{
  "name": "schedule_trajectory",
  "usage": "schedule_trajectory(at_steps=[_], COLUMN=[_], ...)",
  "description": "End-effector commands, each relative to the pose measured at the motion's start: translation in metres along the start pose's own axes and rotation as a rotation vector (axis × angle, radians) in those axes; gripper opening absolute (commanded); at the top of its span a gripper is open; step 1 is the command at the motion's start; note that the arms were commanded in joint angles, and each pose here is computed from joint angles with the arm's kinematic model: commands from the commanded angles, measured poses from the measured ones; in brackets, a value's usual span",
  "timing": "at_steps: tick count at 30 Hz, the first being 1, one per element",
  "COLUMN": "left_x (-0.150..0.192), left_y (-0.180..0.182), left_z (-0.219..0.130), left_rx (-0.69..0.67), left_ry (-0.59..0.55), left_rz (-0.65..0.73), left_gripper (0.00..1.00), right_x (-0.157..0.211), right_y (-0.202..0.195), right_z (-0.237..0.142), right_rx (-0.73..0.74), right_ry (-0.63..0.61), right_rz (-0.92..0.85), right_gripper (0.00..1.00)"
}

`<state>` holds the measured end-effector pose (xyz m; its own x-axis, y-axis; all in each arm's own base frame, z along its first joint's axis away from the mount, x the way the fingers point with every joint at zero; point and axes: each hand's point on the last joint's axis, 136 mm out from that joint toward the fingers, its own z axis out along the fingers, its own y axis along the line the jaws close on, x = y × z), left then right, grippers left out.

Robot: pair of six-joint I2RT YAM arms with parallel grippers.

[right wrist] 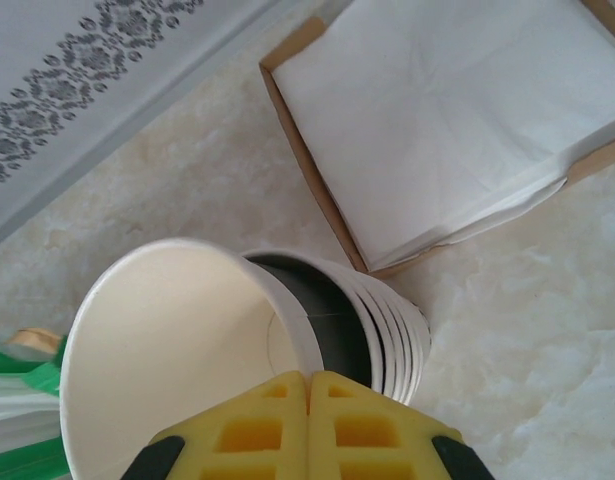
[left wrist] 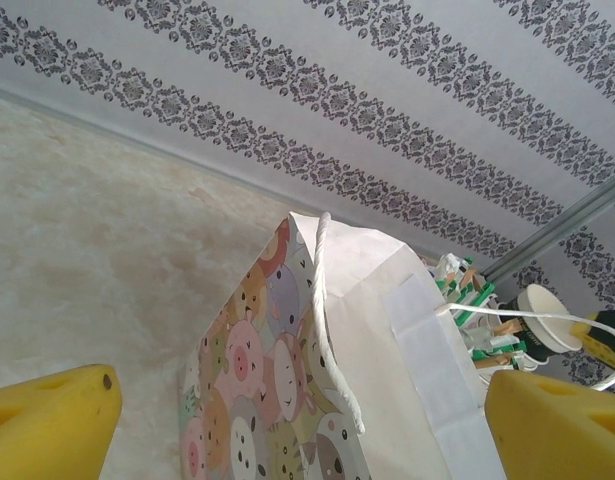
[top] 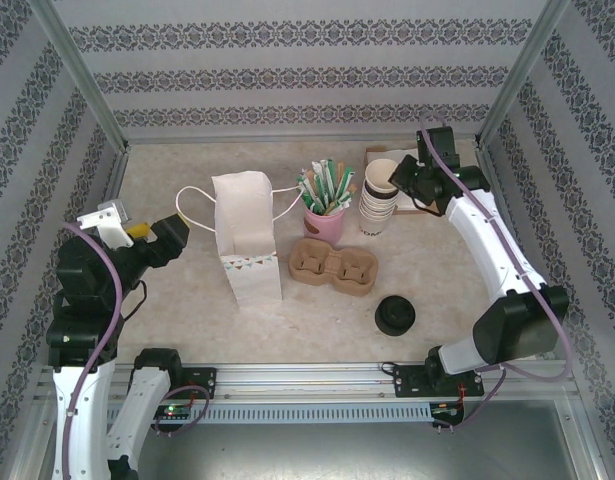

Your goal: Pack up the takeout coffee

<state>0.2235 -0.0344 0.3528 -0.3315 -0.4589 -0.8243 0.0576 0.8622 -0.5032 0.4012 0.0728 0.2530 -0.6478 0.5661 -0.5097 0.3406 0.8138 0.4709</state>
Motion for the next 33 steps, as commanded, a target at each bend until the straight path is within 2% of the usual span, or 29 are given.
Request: schedule_trajectory(at_steps=[1, 8, 13, 18, 25, 29, 33], left_x=[-0.008, -0.003, 0.000, -0.001, 0.006, 0.015, 0.024], left_y=[0.001, 0.011, 0.014, 0.012, 0.012, 0.014, 0.016], left_z=[-0.002, 0.006, 0.008, 0.002, -0.014, -0.019, -0.017], left_rx=[-0.010, -0.039, -0.047, -0.036, -0.052, -0.049, -0.042], left_ry=[-0.034, -0.035, -0.035, -0.048, -0.035, -0.032, -0.016], left_rz=[0.020, 0.001, -0.010, -0.013, -0.006, -0.031, -0.053], left_gripper=[0.95, 0.95, 0.96, 0.97, 0.97, 0.97, 0.96], right_x=[-0.020, -0.032, -0.016, 0.045, 0.132, 0.185, 0.234], right_y=[0.016, 0.033, 0.051, 0.066, 0.028, 0.025, 0.022], right_z=[-0.037, -0.089, -0.139, -0.171, -0.184, -0.164, -0.129], right_rx=[-0.045, -0.100, -0.164, -0.220, -0.170, -0.217, -0.211], right_ry=[-0.087, -0.137, -0.160, -0.071, 0.086, 0.202, 0.259], right_rz=[-0.016, -0.071, -0.176, -0.308, -0.344, -0.369, -0.444], right_gripper=[0.00, 0.00, 0.00, 0.00, 0.00, 0.00, 0.00])
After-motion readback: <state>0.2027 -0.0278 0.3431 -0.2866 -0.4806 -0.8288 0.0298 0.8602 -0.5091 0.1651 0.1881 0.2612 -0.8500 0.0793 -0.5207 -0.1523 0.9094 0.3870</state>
